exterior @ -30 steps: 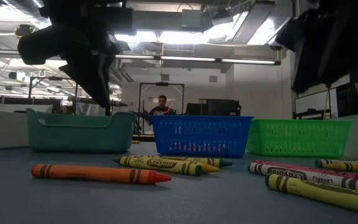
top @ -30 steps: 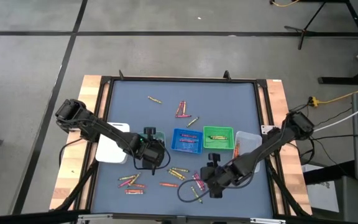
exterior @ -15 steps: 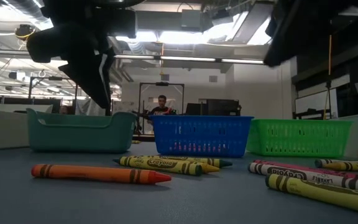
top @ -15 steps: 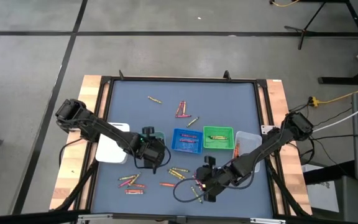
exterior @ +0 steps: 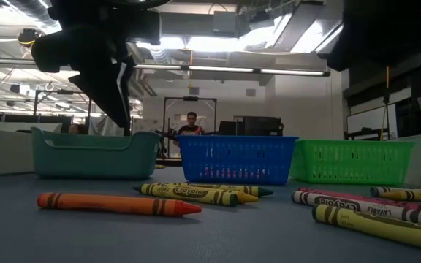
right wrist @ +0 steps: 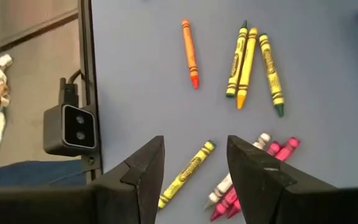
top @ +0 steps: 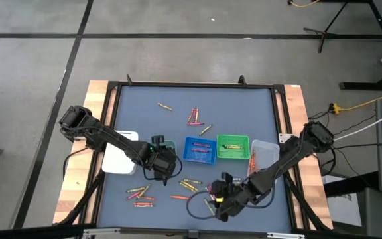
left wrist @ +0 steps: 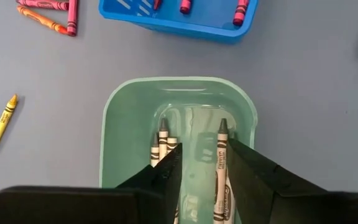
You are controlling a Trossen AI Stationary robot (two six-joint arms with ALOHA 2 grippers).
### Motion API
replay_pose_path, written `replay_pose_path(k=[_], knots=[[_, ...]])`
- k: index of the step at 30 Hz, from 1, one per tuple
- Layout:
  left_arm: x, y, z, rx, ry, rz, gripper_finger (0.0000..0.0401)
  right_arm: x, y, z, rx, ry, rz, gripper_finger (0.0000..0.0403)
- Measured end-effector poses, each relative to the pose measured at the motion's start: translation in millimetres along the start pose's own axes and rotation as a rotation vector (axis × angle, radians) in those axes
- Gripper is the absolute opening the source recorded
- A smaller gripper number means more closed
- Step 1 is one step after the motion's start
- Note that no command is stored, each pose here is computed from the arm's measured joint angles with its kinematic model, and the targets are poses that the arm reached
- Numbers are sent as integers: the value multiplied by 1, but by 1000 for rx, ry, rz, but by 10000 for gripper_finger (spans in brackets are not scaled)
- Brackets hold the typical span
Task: Sort crayons
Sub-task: Put the green crayon into the green bin
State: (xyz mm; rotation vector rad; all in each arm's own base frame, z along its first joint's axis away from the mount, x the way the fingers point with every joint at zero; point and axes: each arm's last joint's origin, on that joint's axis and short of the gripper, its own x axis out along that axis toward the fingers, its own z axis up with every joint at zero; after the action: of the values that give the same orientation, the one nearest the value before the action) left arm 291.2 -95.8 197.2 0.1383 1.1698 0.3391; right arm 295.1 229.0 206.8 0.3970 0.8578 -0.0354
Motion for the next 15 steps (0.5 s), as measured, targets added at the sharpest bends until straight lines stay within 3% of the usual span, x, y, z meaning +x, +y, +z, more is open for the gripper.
replay_pose_path(k=[15], knots=[[0,-2,3,-18,-33,-15,109,13,6,-13,54,-23,-24,172]])
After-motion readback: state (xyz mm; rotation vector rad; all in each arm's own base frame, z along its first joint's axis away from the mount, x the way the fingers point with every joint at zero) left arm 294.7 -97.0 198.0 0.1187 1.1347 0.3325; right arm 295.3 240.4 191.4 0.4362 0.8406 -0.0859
